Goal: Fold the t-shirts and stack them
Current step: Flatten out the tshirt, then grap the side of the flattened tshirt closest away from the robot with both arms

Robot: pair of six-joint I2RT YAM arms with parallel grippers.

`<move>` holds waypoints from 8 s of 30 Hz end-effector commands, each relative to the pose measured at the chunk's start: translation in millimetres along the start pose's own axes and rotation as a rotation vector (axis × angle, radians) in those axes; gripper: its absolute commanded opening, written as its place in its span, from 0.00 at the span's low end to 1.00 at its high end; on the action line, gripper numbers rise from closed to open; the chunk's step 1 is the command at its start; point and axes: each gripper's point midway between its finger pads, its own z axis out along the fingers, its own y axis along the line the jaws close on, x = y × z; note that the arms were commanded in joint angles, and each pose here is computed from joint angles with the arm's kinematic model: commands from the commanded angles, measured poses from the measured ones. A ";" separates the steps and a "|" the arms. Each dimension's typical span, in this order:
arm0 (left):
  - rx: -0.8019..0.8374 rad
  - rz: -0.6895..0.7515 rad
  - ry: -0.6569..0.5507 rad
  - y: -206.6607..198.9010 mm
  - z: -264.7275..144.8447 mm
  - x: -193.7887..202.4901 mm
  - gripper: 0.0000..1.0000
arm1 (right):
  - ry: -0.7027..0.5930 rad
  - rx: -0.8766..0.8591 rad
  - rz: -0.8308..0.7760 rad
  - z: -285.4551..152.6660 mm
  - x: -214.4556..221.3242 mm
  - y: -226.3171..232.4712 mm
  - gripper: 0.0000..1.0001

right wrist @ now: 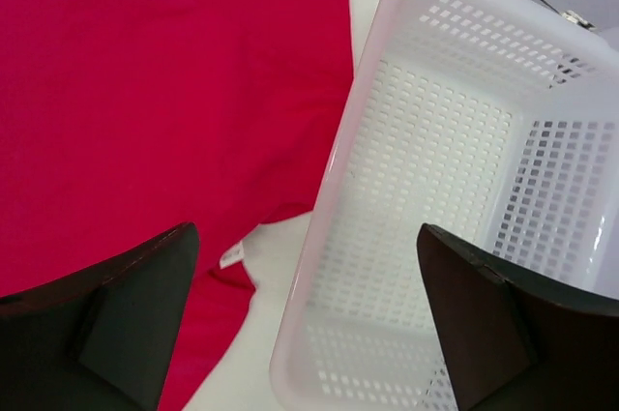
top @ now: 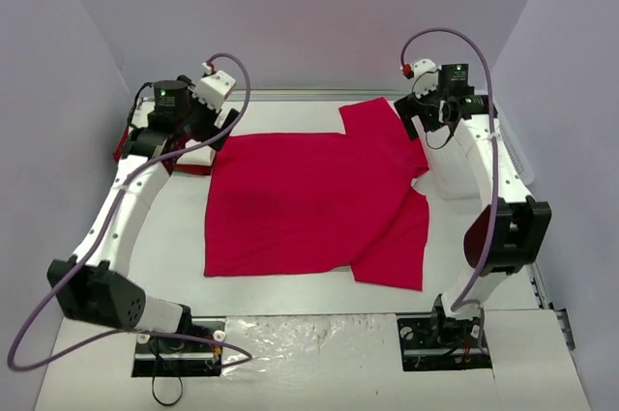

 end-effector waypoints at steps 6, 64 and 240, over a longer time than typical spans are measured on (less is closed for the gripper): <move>0.025 -0.016 0.096 -25.3 -37.9 56.5 0.94 | 0.049 -0.166 -0.020 -27.2 46.7 64.2 0.81; 0.055 -0.202 0.032 -22.6 -69.8 93.0 0.94 | 0.374 0.089 0.093 172.9 87.9 -28.3 0.00; 0.162 0.116 0.643 -76.9 -13.6 202.8 0.02 | 0.718 -0.523 -0.381 -91.0 251.4 136.4 0.39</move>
